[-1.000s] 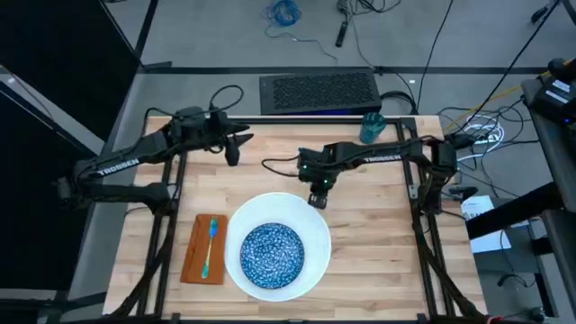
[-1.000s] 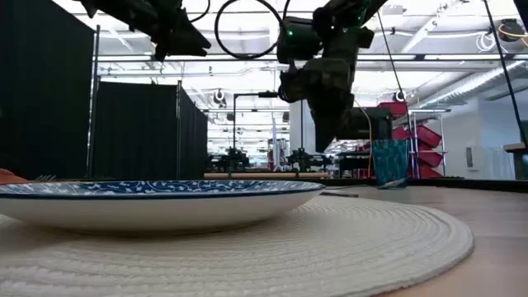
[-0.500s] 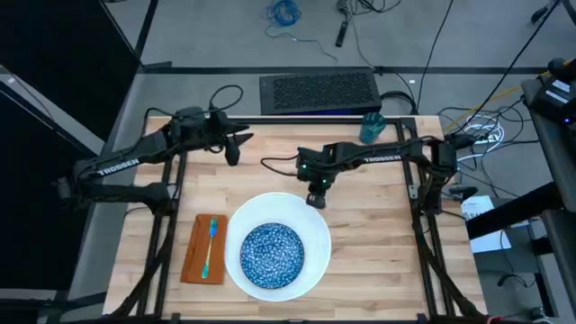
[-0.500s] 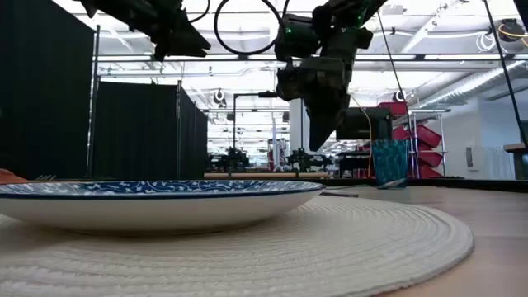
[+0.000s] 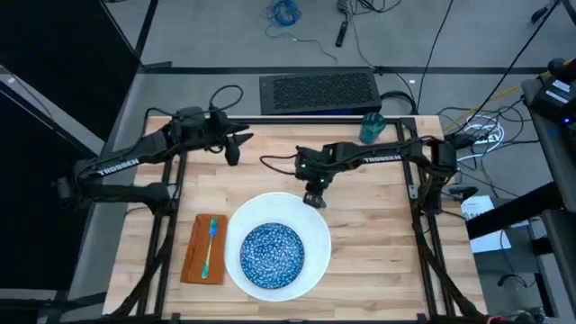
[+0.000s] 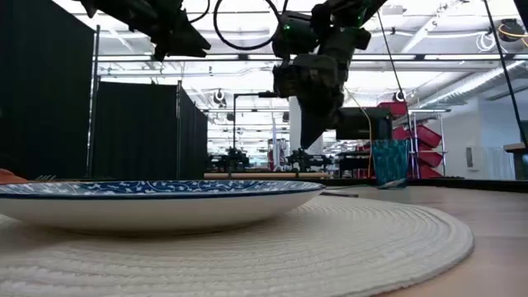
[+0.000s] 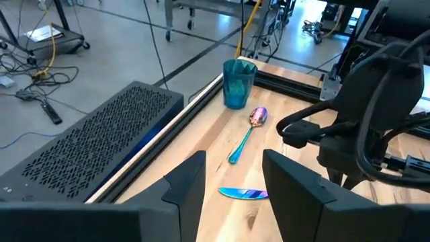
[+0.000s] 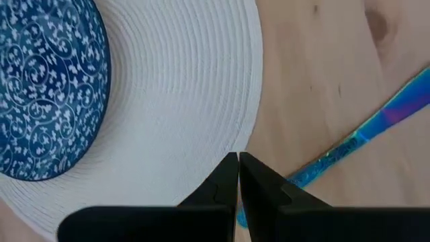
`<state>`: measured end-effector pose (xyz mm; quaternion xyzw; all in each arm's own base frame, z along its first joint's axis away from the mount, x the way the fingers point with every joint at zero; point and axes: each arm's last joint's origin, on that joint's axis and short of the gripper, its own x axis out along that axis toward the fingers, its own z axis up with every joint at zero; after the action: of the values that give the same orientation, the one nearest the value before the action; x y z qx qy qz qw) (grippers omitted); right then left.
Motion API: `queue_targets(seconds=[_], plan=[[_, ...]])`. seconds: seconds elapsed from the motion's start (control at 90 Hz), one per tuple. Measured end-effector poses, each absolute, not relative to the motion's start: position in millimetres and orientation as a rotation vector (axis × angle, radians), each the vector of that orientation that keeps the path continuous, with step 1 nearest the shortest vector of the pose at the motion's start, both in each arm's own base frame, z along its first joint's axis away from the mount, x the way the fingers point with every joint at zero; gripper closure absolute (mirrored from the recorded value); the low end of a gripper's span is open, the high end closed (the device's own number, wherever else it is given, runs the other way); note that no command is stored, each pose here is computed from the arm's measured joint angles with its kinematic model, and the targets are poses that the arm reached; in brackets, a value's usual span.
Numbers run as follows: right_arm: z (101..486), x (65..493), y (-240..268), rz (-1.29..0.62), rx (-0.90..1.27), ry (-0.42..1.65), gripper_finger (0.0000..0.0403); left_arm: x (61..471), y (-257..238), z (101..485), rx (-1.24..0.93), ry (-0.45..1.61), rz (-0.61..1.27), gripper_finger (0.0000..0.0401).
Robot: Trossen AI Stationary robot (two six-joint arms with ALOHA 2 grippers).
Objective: Set table place
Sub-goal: Move the blue table knife to the right of the white table mat
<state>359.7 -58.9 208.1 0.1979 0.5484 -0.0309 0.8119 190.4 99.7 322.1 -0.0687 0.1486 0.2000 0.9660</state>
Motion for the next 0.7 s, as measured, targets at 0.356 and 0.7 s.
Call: queue_targets(seconds=[0.356, 0.7], plan=[[211.3, 366.9, -60.2, -0.057, 0.408, 1.09, 0.0403, 190.4, 99.7, 322.0, -0.139, 0.301, 0.405, 0.0267], [215.2, 373.6, -62.4, -0.049, 0.395, 1.008, 0.0403, 190.4, 99.7, 322.1, -0.139, 0.301, 0.405, 0.0267]])
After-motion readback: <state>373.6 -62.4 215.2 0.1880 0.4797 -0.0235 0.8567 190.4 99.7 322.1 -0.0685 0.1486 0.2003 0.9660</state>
